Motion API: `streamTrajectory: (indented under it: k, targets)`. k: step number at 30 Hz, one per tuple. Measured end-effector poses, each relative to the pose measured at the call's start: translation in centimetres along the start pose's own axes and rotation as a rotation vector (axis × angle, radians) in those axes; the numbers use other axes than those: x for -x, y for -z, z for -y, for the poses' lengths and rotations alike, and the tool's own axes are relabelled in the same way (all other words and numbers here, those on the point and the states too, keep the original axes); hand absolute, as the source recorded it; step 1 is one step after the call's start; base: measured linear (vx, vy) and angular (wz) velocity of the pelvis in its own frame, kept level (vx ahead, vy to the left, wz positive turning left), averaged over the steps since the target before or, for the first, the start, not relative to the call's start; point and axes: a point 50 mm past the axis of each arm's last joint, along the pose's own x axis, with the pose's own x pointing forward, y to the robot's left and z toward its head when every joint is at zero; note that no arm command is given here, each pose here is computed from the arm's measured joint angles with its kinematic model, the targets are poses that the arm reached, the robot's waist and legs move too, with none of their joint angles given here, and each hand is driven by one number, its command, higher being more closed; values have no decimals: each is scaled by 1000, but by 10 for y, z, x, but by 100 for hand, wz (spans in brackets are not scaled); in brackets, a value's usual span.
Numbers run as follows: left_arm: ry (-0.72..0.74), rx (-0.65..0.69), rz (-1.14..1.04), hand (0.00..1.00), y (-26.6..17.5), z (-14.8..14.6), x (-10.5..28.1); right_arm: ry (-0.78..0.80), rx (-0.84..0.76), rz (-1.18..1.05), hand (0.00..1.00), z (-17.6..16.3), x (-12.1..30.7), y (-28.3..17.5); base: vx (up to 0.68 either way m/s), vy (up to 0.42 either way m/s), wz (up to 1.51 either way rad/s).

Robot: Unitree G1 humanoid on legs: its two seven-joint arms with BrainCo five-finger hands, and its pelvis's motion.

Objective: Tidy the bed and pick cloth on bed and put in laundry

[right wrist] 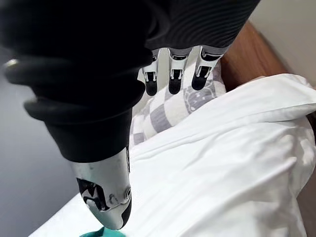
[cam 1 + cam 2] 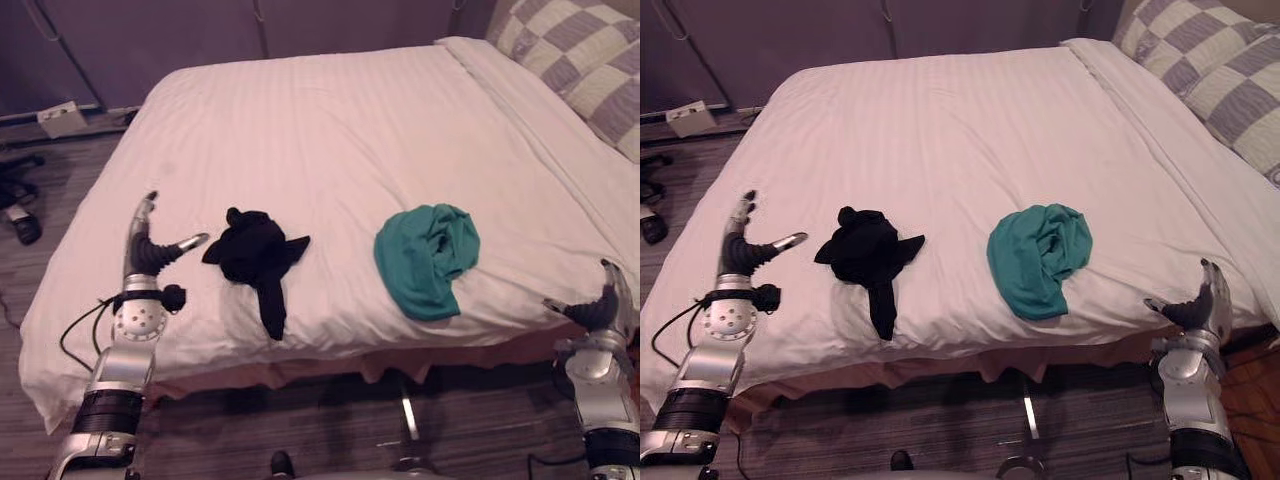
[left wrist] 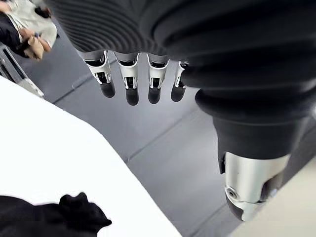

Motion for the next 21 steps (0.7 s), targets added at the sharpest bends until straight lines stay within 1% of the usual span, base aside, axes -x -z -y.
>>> streamTrajectory:
  k: [3, 7, 9, 13, 14, 18, 21]
  targets:
    - [44, -27, -20, 0, -2, 13, -12, -42, -7, 45, 0, -9, -4, -14, -26, 3, -10]
    - [48, -71, -13, 0, -28, 20, -56, -36, -102, 211, 0, -15, -30, -82, -127, 33, -18]
    - [10, -67, -3, 0, -40, 15, -69, -15, -133, 253, 0, -12, -38, -103, -102, 43, -13]
    - [-81, -76, -14, 0, -57, 2, -87, 5, -168, 281, 0, -6, -45, -119, -68, 24, -5]
    - [-95, -87, -12, 100, -60, -1, -89, 6, -172, 279, 0, -5, -46, -121, -41, -1, -8]
    - [-145, -207, -15, 100, -77, -10, -106, -7, -199, 280, 0, -3, -50, -129, -3, -16, -2]
    - [-164, -313, 13, 100, -90, -17, -114, 14, -229, 324, 0, 5, -55, -147, 10, -18, -5]
